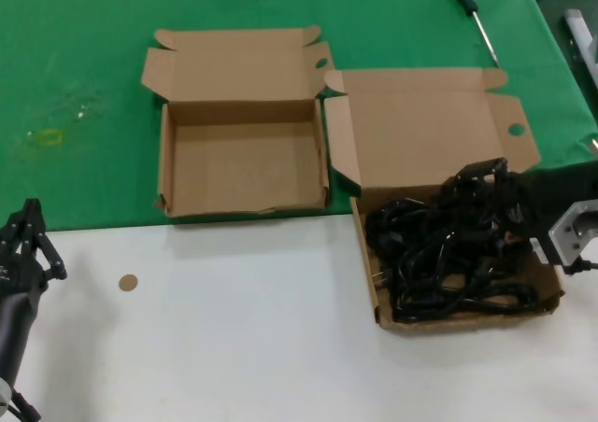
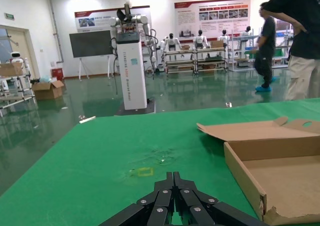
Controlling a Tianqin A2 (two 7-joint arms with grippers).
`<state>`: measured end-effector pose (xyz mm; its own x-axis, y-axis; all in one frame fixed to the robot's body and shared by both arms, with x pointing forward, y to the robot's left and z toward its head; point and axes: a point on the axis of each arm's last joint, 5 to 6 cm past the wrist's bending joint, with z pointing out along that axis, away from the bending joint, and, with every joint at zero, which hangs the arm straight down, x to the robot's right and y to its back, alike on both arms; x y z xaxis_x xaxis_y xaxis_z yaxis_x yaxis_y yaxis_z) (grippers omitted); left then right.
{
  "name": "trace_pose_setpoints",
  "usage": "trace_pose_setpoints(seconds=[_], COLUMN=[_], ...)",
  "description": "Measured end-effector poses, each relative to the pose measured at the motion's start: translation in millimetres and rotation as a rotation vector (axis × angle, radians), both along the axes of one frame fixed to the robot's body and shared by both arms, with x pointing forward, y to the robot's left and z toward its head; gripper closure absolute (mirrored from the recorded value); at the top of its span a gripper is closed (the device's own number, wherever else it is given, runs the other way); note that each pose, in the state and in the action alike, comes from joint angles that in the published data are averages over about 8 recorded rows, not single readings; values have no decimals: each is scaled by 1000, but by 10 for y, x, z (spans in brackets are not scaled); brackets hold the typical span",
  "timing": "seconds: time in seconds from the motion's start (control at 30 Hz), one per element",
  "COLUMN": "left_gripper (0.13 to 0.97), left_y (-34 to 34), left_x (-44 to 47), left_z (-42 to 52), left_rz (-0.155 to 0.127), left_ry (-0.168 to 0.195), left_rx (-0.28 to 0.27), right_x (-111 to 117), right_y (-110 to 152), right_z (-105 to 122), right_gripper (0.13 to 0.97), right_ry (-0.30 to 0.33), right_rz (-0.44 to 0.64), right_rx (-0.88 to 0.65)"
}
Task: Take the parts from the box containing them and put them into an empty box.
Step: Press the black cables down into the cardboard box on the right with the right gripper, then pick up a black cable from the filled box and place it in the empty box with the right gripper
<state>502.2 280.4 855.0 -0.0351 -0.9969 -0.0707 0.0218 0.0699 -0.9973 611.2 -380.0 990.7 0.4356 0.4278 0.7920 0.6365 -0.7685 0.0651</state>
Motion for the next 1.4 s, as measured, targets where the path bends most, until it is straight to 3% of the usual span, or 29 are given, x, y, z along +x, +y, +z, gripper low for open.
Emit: trace_pose_setpoints(seconds=[0.1,0.23,0.5,0.8,1.17,1.4], left_gripper=[945,945,945,945,945,945], left_y=[0,0,0,0,0,0], left_x=[0,0,0,0,0,0], left_z=[0,0,0,0,0,0], left_rz=[0,0,0,0,0,0], left_ry=[0,0,0,0,0,0], left_rx=[0,0,0,0,0,0], right_x=[-15,-30,-45,-70,-203,-137], right_y=[10,13,-3,-28,98,198], right_z=[-11,-26,-40,-12,189,459], right_gripper=[611,611,793,898,909,912], right_ry=[4,10,16,16,89,69], right_rz=[1,2,-4,-17,-24,-27], right_rx=[-1,-3,-7,2,86,133])
